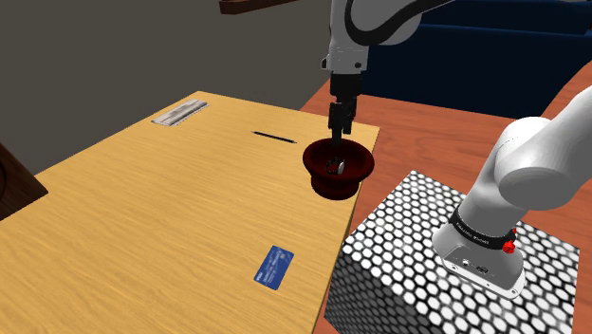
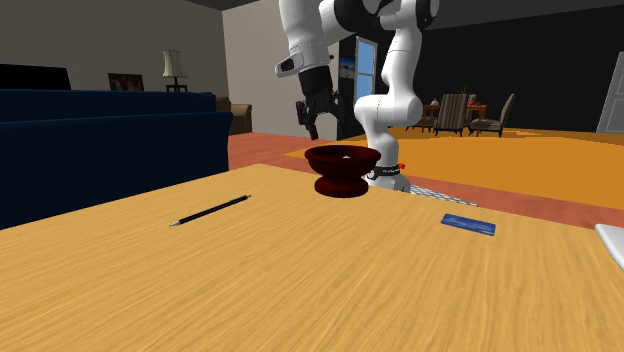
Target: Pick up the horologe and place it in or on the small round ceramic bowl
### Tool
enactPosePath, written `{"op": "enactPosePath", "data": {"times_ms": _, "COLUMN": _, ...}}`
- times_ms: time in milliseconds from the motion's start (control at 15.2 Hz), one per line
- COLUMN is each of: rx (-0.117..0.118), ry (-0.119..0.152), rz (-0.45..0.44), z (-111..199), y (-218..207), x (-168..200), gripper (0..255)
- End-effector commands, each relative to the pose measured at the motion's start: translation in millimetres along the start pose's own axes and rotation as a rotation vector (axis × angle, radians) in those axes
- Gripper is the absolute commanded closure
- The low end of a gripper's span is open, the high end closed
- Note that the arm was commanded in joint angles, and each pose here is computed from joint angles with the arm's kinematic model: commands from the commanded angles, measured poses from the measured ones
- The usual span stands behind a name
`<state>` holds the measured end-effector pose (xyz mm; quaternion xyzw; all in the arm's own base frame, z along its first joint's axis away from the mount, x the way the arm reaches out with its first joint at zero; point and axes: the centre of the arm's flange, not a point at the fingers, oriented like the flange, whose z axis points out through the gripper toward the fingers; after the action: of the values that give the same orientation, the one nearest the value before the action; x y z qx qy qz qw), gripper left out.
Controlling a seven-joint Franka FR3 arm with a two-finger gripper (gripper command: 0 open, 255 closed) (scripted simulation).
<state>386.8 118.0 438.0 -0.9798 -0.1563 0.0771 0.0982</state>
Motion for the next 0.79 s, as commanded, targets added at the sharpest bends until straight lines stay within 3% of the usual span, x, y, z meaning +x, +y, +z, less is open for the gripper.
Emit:
{"op": "enactPosePath", "data": {"times_ms": 0, "rx": 0.000, "ry": 0.000, "rz": 0.000, "z": -13, "y": 0, "x": 0, "gripper": 0}}
{"op": "enactPosePath", "data": {"times_ms": 198, "rx": 0.000, "ry": 0.000, "rz": 0.000, "z": -50, "y": 0, "x": 0, "gripper": 0}}
{"op": "enactPosePath", "data": {"times_ms": 726, "rx": 0.000, "ry": 0.000, "rz": 0.000, "z": -50, "y": 0, "x": 0, "gripper": 0}}
